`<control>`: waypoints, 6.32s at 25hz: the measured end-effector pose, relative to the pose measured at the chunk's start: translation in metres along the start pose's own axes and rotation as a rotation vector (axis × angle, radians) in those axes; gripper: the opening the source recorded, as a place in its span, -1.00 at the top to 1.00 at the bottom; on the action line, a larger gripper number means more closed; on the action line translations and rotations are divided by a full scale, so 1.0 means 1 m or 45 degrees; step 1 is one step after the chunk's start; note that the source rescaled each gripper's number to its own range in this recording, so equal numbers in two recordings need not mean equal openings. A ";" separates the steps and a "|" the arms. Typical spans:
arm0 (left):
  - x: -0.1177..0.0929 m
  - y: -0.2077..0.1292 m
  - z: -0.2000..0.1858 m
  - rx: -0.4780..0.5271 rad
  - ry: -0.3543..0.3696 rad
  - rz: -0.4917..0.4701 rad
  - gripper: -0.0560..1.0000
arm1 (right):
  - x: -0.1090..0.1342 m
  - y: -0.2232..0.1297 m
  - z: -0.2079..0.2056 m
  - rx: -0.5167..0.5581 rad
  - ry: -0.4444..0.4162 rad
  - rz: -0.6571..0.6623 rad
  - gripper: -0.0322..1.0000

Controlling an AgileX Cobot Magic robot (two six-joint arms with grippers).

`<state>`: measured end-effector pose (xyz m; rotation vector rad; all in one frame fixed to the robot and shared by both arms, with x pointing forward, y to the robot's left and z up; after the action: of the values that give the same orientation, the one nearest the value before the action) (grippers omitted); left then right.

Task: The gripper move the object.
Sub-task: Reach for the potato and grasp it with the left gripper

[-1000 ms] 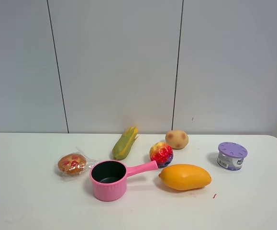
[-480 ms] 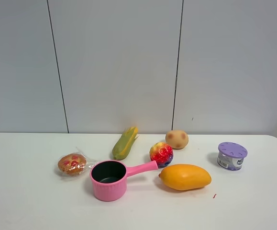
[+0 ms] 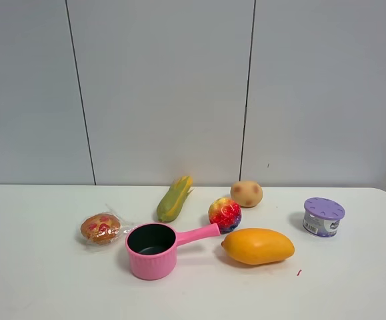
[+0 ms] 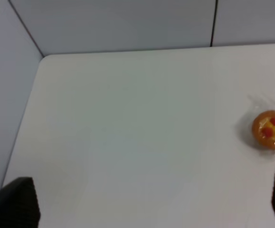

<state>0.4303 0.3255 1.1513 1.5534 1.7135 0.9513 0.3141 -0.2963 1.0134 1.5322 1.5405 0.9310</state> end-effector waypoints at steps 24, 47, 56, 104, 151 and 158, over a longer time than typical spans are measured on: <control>-0.252 0.083 0.174 0.139 -0.724 0.328 -1.00 | 0.000 0.000 0.000 0.000 0.000 0.000 -1.00; -0.426 0.005 0.287 -0.197 -0.900 0.338 -1.00 | 0.000 0.000 0.000 0.000 0.000 0.000 -1.00; -0.449 0.001 0.321 -0.270 -0.889 0.416 -1.00 | 0.000 0.000 0.000 0.000 0.000 0.000 -1.00; -0.477 -0.112 0.418 -0.199 -0.862 0.573 -1.00 | 0.000 0.000 0.000 0.000 0.000 0.000 -1.00; -0.488 -0.126 0.416 -0.213 -0.861 0.962 -0.22 | 0.000 0.000 0.000 0.000 0.000 0.000 -1.00; -0.488 -0.124 0.416 -0.236 -0.854 0.992 0.74 | 0.000 0.000 0.000 0.000 0.000 0.000 -1.00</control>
<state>0.7633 -0.1242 0.8143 2.1277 0.5349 0.7559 0.3141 -0.2963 1.0134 1.5322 1.5405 0.9310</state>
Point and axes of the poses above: a point on each arm's last joint axis where the gripper is mounted, z pointing out along that axis toward the gripper, x along the wrist's bending axis when the last joint is at zero, y = z × x, the point moved 9 cm from there along z, pointing out along that axis toward the gripper, and after that the axes turned 4 degrees about -z, right-handed, at the moved point
